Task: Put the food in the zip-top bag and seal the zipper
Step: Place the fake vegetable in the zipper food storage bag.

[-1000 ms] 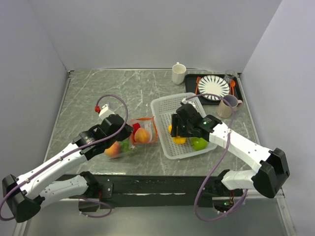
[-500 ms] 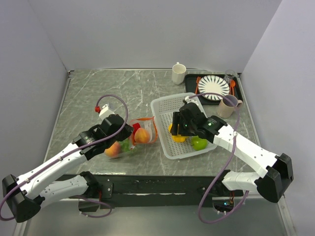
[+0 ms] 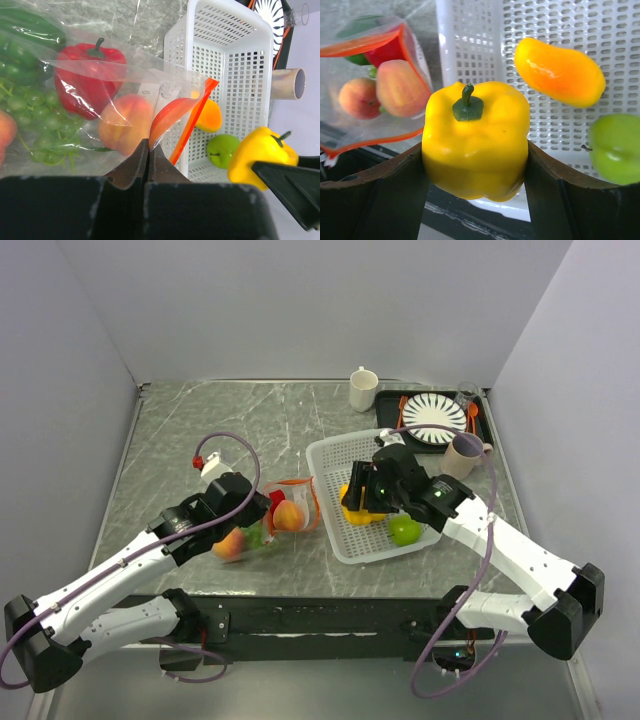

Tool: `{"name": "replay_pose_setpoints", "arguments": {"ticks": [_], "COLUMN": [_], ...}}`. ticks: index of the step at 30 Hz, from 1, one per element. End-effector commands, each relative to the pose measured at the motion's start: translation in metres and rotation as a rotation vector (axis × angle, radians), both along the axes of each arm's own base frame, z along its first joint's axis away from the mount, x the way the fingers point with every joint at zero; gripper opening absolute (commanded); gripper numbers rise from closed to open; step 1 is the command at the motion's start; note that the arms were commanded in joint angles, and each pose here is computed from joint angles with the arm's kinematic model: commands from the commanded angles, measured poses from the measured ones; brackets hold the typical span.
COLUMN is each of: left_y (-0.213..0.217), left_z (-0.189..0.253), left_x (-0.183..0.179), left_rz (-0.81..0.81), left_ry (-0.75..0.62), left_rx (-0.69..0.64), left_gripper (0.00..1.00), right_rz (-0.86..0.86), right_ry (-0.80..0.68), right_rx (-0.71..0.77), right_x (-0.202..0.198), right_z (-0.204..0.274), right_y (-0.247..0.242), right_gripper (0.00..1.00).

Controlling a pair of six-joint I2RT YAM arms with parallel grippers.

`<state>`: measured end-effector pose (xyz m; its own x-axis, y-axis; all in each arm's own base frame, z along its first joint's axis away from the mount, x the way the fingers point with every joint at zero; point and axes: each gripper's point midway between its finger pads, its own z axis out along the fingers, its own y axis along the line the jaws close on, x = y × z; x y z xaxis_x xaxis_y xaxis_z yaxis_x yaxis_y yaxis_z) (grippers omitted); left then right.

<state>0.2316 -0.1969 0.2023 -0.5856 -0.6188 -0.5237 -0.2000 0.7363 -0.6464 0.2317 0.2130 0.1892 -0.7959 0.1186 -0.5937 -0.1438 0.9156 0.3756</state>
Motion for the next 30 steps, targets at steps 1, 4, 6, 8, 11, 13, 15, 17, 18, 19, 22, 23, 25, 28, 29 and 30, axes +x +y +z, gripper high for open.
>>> {"name": "replay_pose_setpoints", "arguments": {"ticks": [1, 4, 6, 8, 11, 13, 15, 17, 18, 19, 22, 23, 25, 28, 29, 30], "left_y": [-0.004, -0.005, -0.006, -0.009, -0.011, -0.013, -0.015, -0.017, -0.017, -0.017, -0.017, -0.016, -0.015, -0.011, -0.011, -0.01], "left_z": [0.024, 0.02, 0.016, 0.016, 0.014, 0.015, 0.014, 0.014, 0.013, 0.013, 0.018, 0.022, 0.026, 0.037, 0.039, 0.041], "left_x": [0.006, 0.005, 0.005, 0.005, 0.005, 0.005, 0.005, 0.004, 0.004, 0.005, 0.004, 0.005, 0.002, 0.001, 0.0, 0.0], "left_rz": [-0.005, -0.013, -0.017, -0.026, -0.033, -0.041, -0.046, -0.05, -0.05, -0.047, -0.051, -0.047, -0.048, -0.044, -0.043, -0.04], "left_ry": [-0.057, -0.049, -0.051, -0.056, -0.048, -0.05, -0.048, -0.045, -0.043, -0.044, -0.047, -0.051, -0.053, -0.081, -0.087, -0.09], "left_rx": [-0.037, -0.037, -0.046, -0.059, -0.06, -0.063, -0.068, -0.078, -0.08, -0.084, -0.079, -0.08, -0.088, -0.114, -0.118, -0.122], "left_gripper": [0.01, 0.01, 0.01, 0.01, 0.01, 0.01, 0.01, 0.01, 0.01, 0.01, 0.01, 0.01, 0.01, 0.01, 0.01, 0.01], "right_rz": [0.024, 0.064, 0.085, 0.102, 0.147, 0.183, 0.209, 0.238, 0.247, 0.252, 0.273, 0.264, 0.282, 0.3, 0.311, 0.32], "right_ry": [-0.03, -0.024, -0.024, -0.027, -0.042, -0.05, -0.059, -0.054, -0.046, -0.028, -0.023, -0.008, 0.005, 0.039, 0.029, 0.034], "right_rx": [0.106, 0.139, 0.149, 0.168, 0.235, 0.28, 0.301, 0.3, 0.29, 0.262, 0.255, 0.255, 0.263, 0.238, 0.242, 0.24], "right_x": [-0.006, -0.011, -0.014, -0.019, -0.022, -0.023, -0.023, -0.017, -0.016, -0.014, -0.01, -0.008, -0.005, -0.001, 0.001, 0.0], "right_z": [0.024, 0.028, 0.033, 0.038, 0.046, 0.053, 0.059, 0.062, 0.061, 0.051, 0.044, 0.037, 0.027, 0.012, 0.018, 0.017], "right_y": [0.012, 0.022, 0.029, 0.036, 0.054, 0.069, 0.081, 0.096, 0.101, 0.11, 0.129, 0.132, 0.145, 0.157, 0.162, 0.166], "right_gripper": [0.32, 0.32, 0.32, 0.32, 0.32, 0.33, 0.33, 0.33, 0.33, 0.33, 0.34, 0.34, 0.36, 0.38, 0.39, 0.39]}}
